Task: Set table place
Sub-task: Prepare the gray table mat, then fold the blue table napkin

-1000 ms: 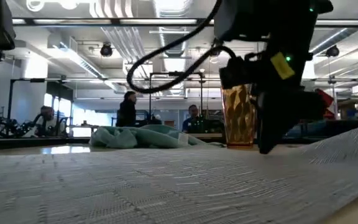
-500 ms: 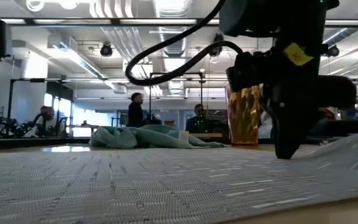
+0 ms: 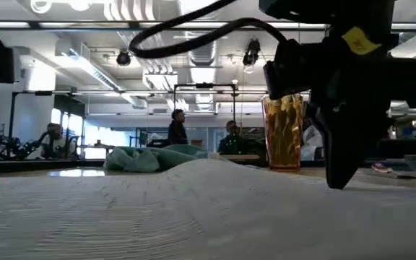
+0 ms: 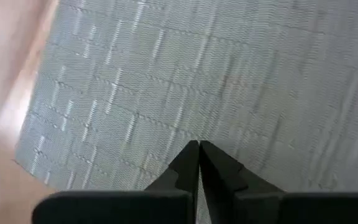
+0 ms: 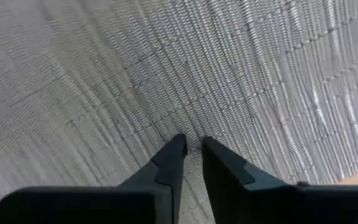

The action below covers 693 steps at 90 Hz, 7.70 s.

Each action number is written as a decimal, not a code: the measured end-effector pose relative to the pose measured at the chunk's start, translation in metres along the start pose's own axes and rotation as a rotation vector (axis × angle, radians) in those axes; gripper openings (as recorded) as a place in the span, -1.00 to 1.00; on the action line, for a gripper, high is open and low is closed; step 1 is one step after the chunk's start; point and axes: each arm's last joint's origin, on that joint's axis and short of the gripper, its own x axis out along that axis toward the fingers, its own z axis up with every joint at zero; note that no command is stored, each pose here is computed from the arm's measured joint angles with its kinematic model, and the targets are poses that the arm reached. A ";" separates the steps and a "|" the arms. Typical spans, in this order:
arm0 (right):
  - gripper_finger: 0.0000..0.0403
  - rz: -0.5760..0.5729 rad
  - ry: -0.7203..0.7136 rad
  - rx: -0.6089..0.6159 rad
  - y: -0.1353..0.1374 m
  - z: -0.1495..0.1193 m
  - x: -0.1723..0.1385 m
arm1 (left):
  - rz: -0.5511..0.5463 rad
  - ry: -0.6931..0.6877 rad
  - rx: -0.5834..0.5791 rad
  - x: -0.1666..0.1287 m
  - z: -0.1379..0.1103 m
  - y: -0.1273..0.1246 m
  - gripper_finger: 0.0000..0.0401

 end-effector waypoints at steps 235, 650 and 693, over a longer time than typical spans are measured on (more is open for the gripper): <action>-0.15 -0.346 -0.387 0.312 -0.034 -0.082 -0.015 | -0.194 -0.274 -0.366 0.085 0.165 0.206 0.02; 0.06 -0.061 -0.446 -0.129 -0.118 0.050 0.004 | -0.420 -0.412 0.137 -0.097 0.112 0.059 -0.43; 0.02 -0.065 -0.550 0.003 -0.135 0.061 0.024 | -0.449 -0.437 0.111 -0.098 0.113 0.056 -0.43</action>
